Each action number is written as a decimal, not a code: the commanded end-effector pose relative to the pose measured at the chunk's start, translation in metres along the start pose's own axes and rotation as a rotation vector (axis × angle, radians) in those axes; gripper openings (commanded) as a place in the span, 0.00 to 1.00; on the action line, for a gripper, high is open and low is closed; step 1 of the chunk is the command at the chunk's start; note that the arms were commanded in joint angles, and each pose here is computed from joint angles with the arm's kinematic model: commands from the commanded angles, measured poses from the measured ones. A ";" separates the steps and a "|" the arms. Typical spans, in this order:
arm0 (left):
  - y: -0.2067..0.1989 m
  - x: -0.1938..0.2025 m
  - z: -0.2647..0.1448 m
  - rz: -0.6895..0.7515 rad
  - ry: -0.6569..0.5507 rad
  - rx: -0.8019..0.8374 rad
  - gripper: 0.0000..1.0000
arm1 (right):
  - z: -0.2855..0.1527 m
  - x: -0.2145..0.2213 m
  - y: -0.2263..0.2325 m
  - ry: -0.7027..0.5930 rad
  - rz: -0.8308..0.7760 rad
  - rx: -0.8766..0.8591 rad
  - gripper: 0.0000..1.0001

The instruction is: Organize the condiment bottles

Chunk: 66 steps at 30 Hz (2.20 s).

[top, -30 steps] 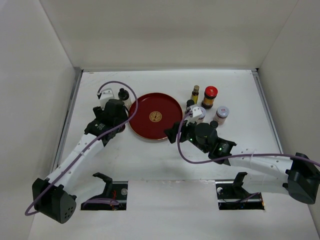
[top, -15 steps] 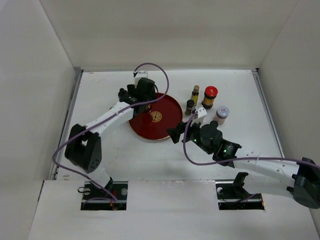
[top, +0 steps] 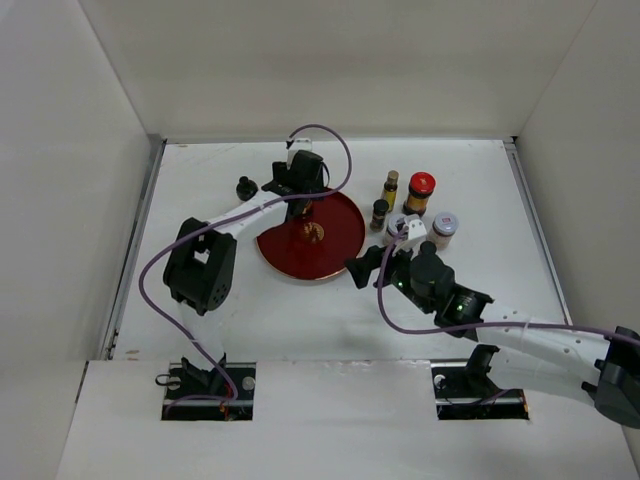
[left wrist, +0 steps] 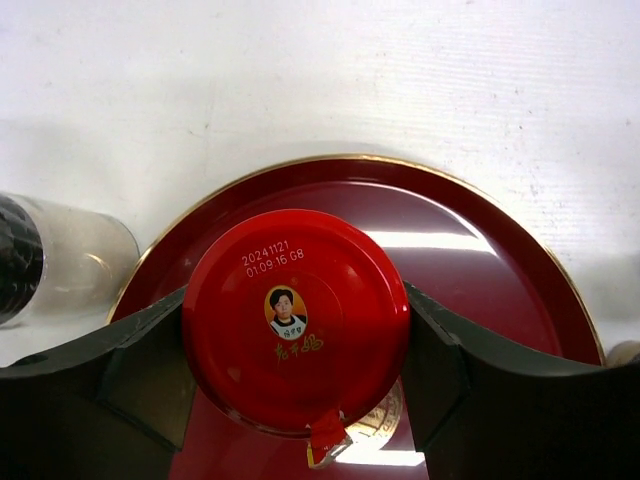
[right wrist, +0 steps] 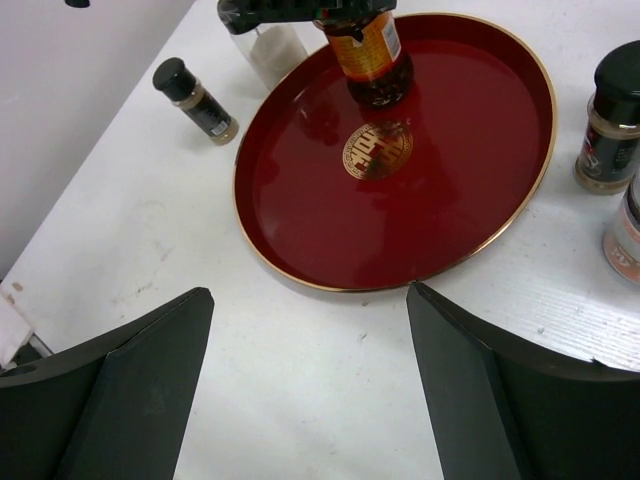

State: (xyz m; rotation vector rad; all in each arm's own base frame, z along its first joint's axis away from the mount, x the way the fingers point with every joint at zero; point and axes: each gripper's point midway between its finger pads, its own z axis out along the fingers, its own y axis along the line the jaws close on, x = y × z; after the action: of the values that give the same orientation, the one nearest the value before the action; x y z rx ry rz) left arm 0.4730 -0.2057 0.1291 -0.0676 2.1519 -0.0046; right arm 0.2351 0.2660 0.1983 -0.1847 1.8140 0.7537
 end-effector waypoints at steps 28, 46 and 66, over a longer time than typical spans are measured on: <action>0.029 -0.093 -0.173 -0.382 -0.495 0.250 0.93 | 0.059 -0.094 -0.076 -0.085 0.072 0.374 0.25; 0.014 0.023 -0.193 -0.421 -0.503 0.559 0.82 | 0.119 -0.144 -0.184 0.003 -0.175 0.762 0.72; 0.005 0.053 -0.171 -0.404 -0.460 0.560 0.83 | 0.165 -0.128 -0.217 0.054 -0.168 0.778 0.51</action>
State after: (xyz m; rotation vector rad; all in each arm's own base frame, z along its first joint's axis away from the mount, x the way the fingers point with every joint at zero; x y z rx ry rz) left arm 0.2997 -0.2079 0.1652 -0.1397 1.6416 -0.7020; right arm 0.5056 0.1609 0.1749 0.1309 2.0226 -0.1367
